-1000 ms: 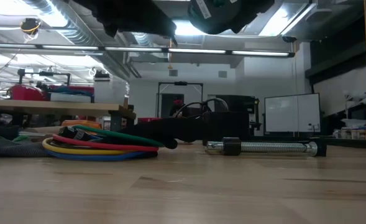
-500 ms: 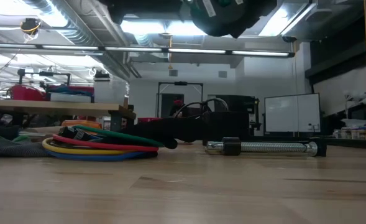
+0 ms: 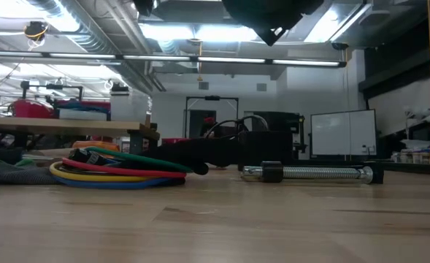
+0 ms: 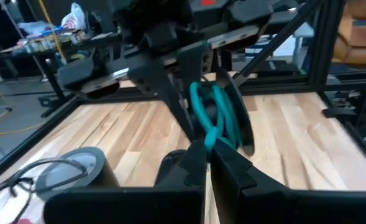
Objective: Coil cords
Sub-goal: Coil the blue wire onto the spool
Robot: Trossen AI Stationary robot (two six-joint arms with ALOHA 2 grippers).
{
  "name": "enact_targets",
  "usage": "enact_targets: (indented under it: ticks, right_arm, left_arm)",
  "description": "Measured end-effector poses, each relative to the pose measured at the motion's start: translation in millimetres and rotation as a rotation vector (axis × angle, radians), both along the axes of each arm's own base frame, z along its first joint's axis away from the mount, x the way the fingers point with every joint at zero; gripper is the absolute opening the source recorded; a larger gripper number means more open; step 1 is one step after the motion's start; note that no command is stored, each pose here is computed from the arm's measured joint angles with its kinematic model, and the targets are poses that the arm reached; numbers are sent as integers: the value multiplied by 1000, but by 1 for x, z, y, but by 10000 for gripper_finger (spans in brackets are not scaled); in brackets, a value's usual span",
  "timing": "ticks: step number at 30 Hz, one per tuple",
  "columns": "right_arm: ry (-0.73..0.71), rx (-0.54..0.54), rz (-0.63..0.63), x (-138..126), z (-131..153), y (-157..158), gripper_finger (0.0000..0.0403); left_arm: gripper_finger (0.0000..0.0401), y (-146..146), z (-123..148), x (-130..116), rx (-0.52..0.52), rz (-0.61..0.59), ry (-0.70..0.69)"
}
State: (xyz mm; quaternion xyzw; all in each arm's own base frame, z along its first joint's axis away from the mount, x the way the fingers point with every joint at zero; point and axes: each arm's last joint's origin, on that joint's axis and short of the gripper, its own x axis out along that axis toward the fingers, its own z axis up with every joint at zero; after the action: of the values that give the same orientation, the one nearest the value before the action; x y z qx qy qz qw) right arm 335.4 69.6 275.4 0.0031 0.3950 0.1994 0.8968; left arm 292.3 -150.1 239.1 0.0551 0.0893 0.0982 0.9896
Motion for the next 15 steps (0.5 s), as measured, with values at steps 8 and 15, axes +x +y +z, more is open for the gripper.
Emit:
enact_targets:
  ticks: [8, 15]
  right_arm:
    - [-24, 6, 3, 2, 1, 1, 3]
    - [-74, 17, 14, 5, 4, 1, 3]
  left_arm:
    - [0, 0, 1, 1, -8, -17, -7]
    - [21, 0, 2, 1, -17, -27, -10]
